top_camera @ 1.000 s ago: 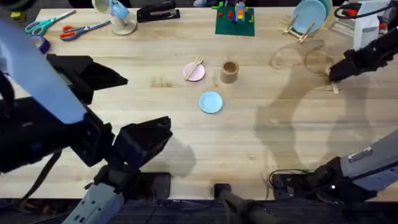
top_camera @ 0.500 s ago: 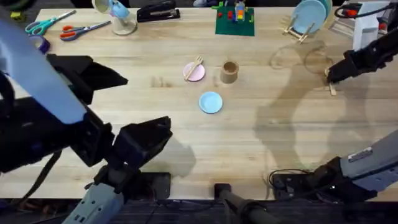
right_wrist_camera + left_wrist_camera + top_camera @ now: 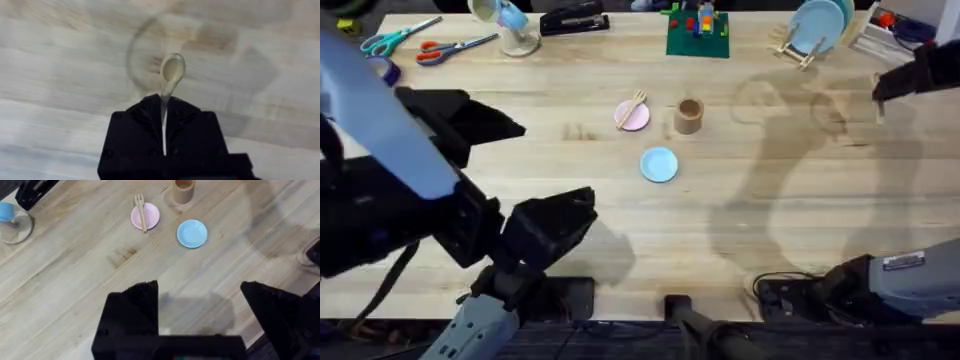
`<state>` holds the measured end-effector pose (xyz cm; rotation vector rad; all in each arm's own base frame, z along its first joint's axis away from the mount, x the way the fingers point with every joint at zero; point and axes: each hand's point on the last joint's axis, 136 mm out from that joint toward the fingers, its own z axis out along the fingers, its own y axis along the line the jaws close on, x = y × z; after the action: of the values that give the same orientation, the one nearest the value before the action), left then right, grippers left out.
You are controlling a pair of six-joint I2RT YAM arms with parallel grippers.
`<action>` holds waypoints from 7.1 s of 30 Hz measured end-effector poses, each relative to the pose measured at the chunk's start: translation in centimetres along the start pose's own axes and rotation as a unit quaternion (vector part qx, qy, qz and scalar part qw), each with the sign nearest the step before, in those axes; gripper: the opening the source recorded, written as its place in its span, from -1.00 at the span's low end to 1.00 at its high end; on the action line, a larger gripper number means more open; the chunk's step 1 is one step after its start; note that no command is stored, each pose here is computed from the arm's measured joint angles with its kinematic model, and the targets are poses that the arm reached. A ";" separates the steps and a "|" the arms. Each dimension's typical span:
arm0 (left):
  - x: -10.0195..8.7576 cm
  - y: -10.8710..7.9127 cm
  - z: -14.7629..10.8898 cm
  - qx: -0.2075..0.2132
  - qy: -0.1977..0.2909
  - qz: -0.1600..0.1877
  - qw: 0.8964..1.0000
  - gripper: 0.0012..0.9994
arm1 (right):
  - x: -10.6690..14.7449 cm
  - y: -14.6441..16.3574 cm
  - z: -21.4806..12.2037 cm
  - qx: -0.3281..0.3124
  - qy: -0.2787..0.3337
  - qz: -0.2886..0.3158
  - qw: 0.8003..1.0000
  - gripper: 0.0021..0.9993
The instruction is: Pick up a utensil and set it on the pink plate, then put the other utensil in the container.
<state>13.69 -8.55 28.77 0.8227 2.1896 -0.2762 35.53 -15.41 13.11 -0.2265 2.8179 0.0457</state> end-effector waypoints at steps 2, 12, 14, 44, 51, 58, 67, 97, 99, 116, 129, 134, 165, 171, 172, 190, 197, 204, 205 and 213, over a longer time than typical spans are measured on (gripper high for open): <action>0.0 0.0 0.0 0.000 0.000 0.000 1.000 0.99 | -0.7 0.6 -0.9 -0.009 -0.024 -0.002 1.000 -0.95; 0.0 0.0 0.0 0.000 0.000 0.000 1.000 0.99 | -3.6 3.9 -5.8 -0.058 -0.130 -0.018 0.990 -0.95; 0.0 0.0 0.0 0.000 0.000 0.000 1.000 0.99 | -3.7 4.2 -6.2 -0.061 -0.137 -0.018 0.988 -0.95; 0.0 0.0 0.0 0.000 0.000 0.000 1.000 0.99 | -5.5 9.4 -7.5 -0.205 -0.227 -0.124 0.944 -0.95; 0.0 0.0 0.0 0.000 0.000 0.000 1.000 0.99 | -6.6 12.8 -9.3 -0.289 -0.337 -0.232 0.865 -0.94; 0.0 0.0 0.0 0.000 0.000 0.000 1.000 0.99 | -8.0 14.9 -12.8 -0.298 -0.459 -0.322 0.772 -0.94; 0.0 0.0 0.0 0.000 0.000 0.000 1.000 0.99 | -8.5 21.0 -13.3 -0.339 -0.474 -0.397 0.709 -0.94; 0.0 0.0 0.0 0.000 0.000 0.000 1.000 0.99 | -8.8 28.3 -3.3 -0.453 -0.455 -0.428 0.637 -0.94; 0.0 0.0 0.0 0.000 0.000 0.000 1.000 0.99 | -8.6 28.5 -2.5 -0.460 -0.449 -0.423 0.639 -0.94; 0.0 0.0 0.0 0.000 0.000 0.000 1.000 0.99 | -7.8 31.9 0.4 -0.489 -0.435 -0.444 0.612 -0.94; 0.0 0.0 0.0 0.000 0.000 0.000 1.000 0.99 | -7.5 32.1 2.4 -0.497 -0.427 -0.438 0.616 -0.94; 0.0 0.0 0.0 0.000 0.000 0.000 1.000 0.99 | -6.9 32.1 4.6 -0.510 -0.413 -0.423 0.624 -0.94; 0.0 0.0 0.0 0.000 0.000 0.000 1.000 0.99 | -6.1 32.1 7.1 -0.524 -0.398 -0.406 0.634 0.16; 0.0 0.0 0.0 0.000 0.000 0.000 1.000 0.99 | -5.8 32.2 6.9 -0.533 -0.388 -0.395 0.640 0.77; 0.0 0.0 0.0 0.000 0.000 0.000 1.000 0.99 | -5.7 32.2 6.9 -0.535 -0.385 -0.392 0.642 0.84; 0.0 0.0 0.0 0.000 0.000 0.000 1.000 0.99 | -5.5 32.2 6.7 -0.541 -0.378 -0.383 0.646 0.99; 0.0 0.0 0.0 0.000 0.000 0.000 1.000 0.99 | -5.2 32.0 6.4 -0.551 -0.365 -0.365 0.656 0.99; 0.0 0.0 0.0 0.000 0.000 0.000 1.000 0.99 | -5.0 30.1 6.0 -0.544 -0.350 -0.351 0.677 0.99; 0.0 0.0 0.0 0.000 0.000 0.000 1.000 0.99 | -5.0 29.8 5.8 -0.539 -0.347 -0.356 0.680 0.99; 0.0 0.0 0.0 0.000 0.000 0.000 1.000 0.99 | -4.9 28.8 0.8 -0.488 -0.330 -0.431 0.683 0.99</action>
<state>13.69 -8.55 28.77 0.8227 2.1896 -0.2762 35.73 13.77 14.05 -1.3910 1.4644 1.1382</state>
